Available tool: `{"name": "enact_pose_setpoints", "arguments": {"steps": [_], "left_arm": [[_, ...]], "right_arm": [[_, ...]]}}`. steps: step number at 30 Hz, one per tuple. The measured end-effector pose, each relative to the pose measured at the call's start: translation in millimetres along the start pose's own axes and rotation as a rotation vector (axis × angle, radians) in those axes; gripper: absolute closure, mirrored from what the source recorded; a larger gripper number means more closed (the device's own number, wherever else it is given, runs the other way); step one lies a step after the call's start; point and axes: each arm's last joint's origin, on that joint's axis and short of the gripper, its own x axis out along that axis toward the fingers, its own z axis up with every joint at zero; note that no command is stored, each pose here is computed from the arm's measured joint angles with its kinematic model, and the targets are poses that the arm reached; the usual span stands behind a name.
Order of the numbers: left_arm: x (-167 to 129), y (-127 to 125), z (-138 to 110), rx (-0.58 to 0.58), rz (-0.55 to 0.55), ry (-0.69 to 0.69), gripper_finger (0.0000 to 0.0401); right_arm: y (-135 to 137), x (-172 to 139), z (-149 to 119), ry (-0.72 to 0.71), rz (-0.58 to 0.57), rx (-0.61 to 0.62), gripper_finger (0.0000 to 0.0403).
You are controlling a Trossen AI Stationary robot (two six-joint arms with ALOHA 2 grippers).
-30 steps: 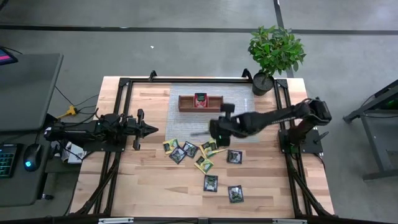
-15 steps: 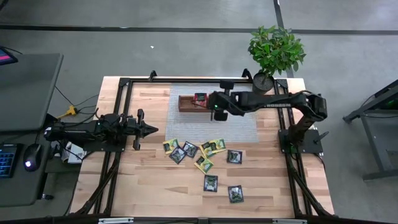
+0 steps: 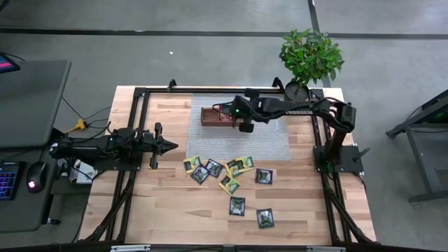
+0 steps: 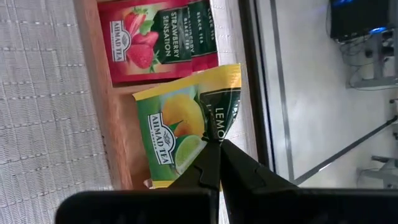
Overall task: Pick & Place Tea
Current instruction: Put the yellow tea bag into the right section of the wooden organizer
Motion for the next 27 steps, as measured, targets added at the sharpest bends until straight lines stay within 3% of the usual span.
{"name": "enact_pose_setpoints", "arguments": {"steps": [19, 27], "left_arm": [[0.0, 0.0, -0.1, 0.000, 0.000, 0.000, 0.0401], [0.0, 0.0, 0.0, 0.000, 0.000, 0.000, 0.0401]], "right_arm": [[-6.6, 19.3, -3.4, 0.004, 0.069, 0.026, 0.0401], [-9.8, 21.0, -4.9, 0.013, 0.059, 0.034, 0.0362]]}}
